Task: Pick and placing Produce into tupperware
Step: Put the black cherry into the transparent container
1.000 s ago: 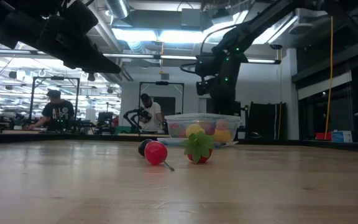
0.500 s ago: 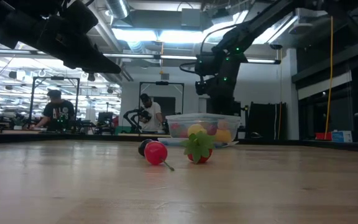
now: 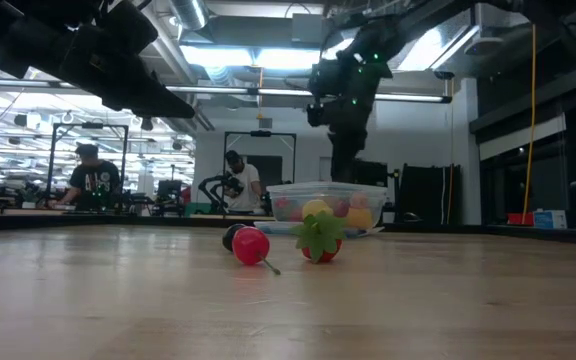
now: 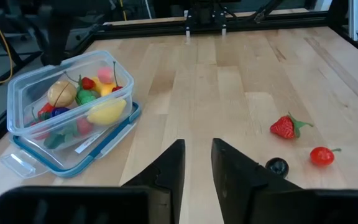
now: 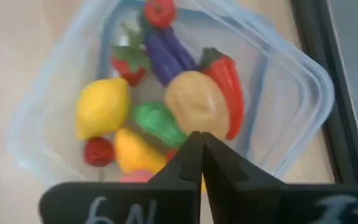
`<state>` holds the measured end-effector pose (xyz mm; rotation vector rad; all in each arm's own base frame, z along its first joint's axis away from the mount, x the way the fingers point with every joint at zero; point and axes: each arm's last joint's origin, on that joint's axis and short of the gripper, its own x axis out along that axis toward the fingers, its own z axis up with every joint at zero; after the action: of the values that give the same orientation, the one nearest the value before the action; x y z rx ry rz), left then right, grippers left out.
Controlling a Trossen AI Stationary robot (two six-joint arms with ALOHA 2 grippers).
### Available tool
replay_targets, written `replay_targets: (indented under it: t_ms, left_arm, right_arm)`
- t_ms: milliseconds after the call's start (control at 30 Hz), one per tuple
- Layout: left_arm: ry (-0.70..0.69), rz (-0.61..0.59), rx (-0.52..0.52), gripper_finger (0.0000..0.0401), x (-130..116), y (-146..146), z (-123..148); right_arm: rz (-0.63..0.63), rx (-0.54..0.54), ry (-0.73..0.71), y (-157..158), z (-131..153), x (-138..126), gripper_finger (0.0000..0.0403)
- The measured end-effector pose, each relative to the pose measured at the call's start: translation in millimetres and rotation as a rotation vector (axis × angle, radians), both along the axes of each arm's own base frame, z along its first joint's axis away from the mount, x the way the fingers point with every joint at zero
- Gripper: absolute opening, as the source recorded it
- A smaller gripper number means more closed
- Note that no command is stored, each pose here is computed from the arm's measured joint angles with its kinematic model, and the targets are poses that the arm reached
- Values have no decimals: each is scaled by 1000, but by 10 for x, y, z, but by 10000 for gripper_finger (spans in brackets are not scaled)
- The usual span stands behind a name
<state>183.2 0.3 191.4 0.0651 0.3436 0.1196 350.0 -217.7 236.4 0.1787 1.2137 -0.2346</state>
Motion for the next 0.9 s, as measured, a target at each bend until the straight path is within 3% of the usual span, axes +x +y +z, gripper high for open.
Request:
replay_targets:
  t_ms: [300, 500, 733, 900]
  left_arm:
    - [-1, 1, -5, 55, 0, 0, 0]
    - [-1, 1, -5, 45, 0, -1, 0]
    - [-1, -7, -10, 32, 0, -4, 1]
    - [-7, -8, -10, 23, 2, -5, 6]
  right_arm:
    - [84, -1, -32, 313, 250, 84, 4]
    - [156, -9, -58, 690, 400, 76, 3]
    - [145, -89, -95, 1205, 453, -138, 2]
    - [155, -102, -267, 1586, 354, -405, 1]
